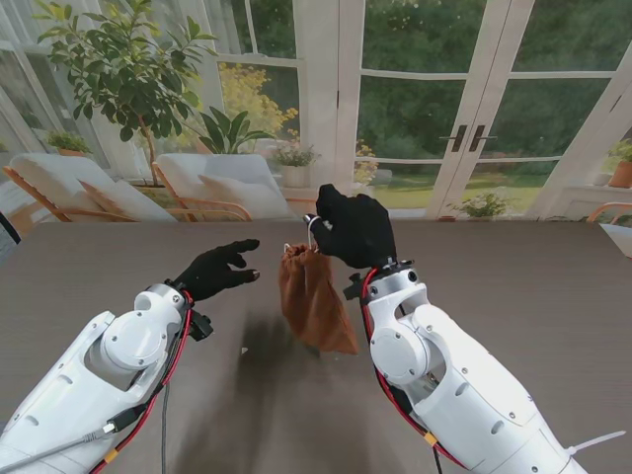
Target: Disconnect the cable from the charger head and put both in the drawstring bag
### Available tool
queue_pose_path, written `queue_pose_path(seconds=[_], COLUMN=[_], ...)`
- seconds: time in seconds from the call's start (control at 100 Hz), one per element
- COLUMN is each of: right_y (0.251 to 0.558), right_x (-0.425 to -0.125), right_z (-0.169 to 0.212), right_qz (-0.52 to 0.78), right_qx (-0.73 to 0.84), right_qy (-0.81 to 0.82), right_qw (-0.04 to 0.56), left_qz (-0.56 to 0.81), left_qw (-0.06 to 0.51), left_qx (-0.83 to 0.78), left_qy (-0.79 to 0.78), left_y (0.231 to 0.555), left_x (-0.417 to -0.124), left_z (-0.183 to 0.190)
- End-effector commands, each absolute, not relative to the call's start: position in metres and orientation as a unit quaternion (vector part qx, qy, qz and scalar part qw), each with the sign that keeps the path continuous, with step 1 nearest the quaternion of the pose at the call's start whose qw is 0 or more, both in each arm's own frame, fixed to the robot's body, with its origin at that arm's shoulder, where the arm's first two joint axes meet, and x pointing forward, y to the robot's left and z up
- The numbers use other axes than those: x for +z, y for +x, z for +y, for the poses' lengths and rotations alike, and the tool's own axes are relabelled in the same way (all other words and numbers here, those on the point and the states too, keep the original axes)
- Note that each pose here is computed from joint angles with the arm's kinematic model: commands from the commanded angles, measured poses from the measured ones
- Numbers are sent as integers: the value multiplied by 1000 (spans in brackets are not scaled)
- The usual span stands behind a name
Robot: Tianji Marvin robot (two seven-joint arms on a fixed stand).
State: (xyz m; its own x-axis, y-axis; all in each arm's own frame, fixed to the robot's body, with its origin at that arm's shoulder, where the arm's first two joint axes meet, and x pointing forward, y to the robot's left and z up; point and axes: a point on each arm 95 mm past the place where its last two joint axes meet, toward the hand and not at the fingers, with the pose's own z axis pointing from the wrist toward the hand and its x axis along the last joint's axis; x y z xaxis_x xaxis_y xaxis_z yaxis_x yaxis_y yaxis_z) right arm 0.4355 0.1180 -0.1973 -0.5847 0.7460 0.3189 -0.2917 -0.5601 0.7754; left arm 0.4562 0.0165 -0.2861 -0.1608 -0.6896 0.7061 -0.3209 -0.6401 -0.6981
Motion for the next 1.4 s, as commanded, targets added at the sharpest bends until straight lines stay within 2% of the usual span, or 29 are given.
queue_pose_path(seconds=[0.0, 0.56, 0.88, 1.17, 1.39], right_y=[432, 426, 421, 422, 423], right_x=[-194, -184, -188, -188, -189], right_z=[119, 110, 112, 112, 111], right_qz=[352, 386, 392, 389, 390], right_qx=[822, 835, 837, 836, 834], right_qy=[325, 314, 310, 315, 318], right_qw=[308, 232, 222, 225, 228], left_qz=[403, 416, 422, 418, 399], left_qw=[132, 95, 50, 72, 38], left_qx=[-650, -649, -682, -695, -701], left_qy=[-631, -630, -595, -581, -591], left_y=[457, 458, 464, 462, 463], left_x=[-286, -291, -288, -287, -291], left_z=[11, 6, 2, 3, -3])
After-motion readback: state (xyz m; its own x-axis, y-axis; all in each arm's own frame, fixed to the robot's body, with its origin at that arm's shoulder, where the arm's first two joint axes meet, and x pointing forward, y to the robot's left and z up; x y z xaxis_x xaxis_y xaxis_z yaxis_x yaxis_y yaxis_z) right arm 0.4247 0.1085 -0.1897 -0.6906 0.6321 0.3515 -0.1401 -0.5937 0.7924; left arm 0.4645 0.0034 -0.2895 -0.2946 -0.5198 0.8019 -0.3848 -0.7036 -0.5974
